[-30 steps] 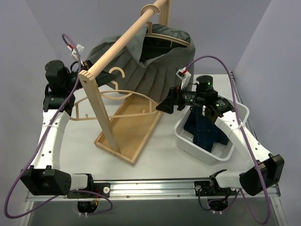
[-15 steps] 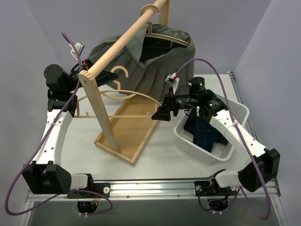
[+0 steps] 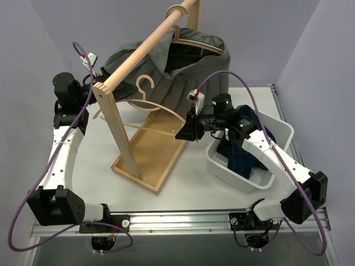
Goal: Remove the skirt from the hanger
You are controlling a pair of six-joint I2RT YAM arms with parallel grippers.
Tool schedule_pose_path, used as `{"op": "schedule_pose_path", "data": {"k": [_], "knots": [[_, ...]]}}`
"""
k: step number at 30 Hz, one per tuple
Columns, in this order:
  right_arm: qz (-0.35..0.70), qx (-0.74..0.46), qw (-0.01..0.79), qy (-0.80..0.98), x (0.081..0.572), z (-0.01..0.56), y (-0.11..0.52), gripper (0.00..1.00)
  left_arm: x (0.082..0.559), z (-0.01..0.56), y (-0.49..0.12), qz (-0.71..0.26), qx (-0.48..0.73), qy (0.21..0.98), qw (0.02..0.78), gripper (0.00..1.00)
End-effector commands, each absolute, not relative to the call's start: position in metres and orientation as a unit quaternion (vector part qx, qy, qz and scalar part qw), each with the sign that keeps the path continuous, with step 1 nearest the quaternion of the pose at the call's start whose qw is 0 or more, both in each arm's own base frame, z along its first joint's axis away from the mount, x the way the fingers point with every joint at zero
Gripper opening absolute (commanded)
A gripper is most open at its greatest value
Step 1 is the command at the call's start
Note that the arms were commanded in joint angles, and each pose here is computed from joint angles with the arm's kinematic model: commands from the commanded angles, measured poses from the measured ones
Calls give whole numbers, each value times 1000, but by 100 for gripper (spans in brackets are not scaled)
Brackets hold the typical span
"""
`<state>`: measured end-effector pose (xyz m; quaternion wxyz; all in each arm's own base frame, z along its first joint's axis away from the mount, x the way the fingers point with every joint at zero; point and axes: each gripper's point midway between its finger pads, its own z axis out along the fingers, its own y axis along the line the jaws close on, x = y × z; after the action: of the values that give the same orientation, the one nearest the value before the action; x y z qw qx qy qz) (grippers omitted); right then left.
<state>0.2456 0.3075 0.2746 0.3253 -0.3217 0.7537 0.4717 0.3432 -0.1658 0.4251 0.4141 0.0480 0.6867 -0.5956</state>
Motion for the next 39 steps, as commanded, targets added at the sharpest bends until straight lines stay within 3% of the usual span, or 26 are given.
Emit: {"op": "schedule_pose_path", "data": {"k": [1, 9, 13, 24, 39], "knots": [[410, -305, 419, 750, 260, 314, 294, 0, 351, 419, -128, -481, -5, 740, 471, 94], [378, -332, 459, 733, 260, 341, 292, 0, 334, 429, -32, -210, -155, 753, 604, 94], [387, -354, 471, 709, 255, 370, 305, 0, 315, 430, -11, -144, -160, 750, 626, 94], [397, -392, 493, 668, 238, 421, 334, 0, 285, 449, 14, -53, -175, 733, 656, 94], [406, -403, 504, 647, 237, 451, 349, 0, 282, 461, 12, -42, -165, 726, 666, 94]]}}
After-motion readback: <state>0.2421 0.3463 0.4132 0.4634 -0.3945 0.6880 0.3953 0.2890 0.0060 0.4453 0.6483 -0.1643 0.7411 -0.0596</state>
